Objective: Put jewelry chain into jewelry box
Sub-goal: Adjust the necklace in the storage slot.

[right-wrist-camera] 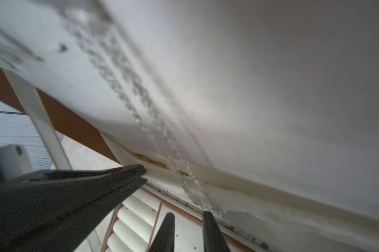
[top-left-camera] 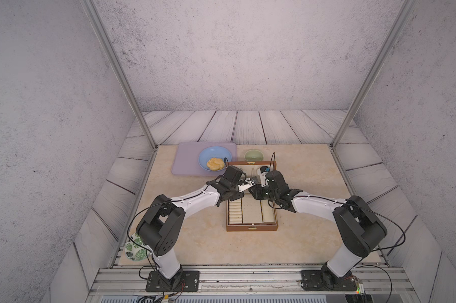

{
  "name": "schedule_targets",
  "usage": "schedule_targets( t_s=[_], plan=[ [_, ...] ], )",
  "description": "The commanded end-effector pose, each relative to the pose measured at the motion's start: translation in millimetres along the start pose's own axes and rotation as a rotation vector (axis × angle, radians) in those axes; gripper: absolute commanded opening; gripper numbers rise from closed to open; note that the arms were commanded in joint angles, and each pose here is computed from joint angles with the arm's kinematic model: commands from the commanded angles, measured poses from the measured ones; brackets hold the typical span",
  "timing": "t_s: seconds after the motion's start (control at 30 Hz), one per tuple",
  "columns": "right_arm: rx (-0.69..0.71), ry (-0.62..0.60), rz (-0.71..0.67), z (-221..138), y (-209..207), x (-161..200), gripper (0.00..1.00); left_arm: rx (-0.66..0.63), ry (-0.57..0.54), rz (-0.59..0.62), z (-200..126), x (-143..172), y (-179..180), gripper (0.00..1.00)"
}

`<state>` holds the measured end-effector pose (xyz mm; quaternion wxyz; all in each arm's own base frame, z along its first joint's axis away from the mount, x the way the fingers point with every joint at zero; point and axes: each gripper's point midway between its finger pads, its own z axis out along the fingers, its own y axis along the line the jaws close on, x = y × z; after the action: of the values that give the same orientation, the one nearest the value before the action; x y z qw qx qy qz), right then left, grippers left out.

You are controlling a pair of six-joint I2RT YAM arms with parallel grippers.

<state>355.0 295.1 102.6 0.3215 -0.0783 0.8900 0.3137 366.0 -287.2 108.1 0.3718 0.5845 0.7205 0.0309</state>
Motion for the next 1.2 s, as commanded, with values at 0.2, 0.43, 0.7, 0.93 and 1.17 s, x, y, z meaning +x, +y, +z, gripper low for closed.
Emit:
schedule_targets(
  t_s=[0.2,0.43,0.7,0.93,1.17],
  plan=[
    [0.023,-0.037,0.010,9,-3,-10,0.26,0.006,-0.078,-0.025,-16,-17,-1,0.00],
    [0.021,-0.032,0.012,14,-4,-9,0.14,0.012,-0.082,-0.027,-16,-18,-2,0.00],
    [-0.011,-0.062,0.000,3,5,-15,0.00,0.016,-0.084,-0.023,-17,-18,-3,0.00],
    [-0.066,-0.137,-0.013,-19,18,-27,0.00,0.019,-0.095,-0.022,-19,-20,-3,0.00],
    [-0.075,-0.147,-0.028,-22,23,-33,0.00,0.030,-0.109,-0.030,-23,-21,-6,0.00]
  ],
)
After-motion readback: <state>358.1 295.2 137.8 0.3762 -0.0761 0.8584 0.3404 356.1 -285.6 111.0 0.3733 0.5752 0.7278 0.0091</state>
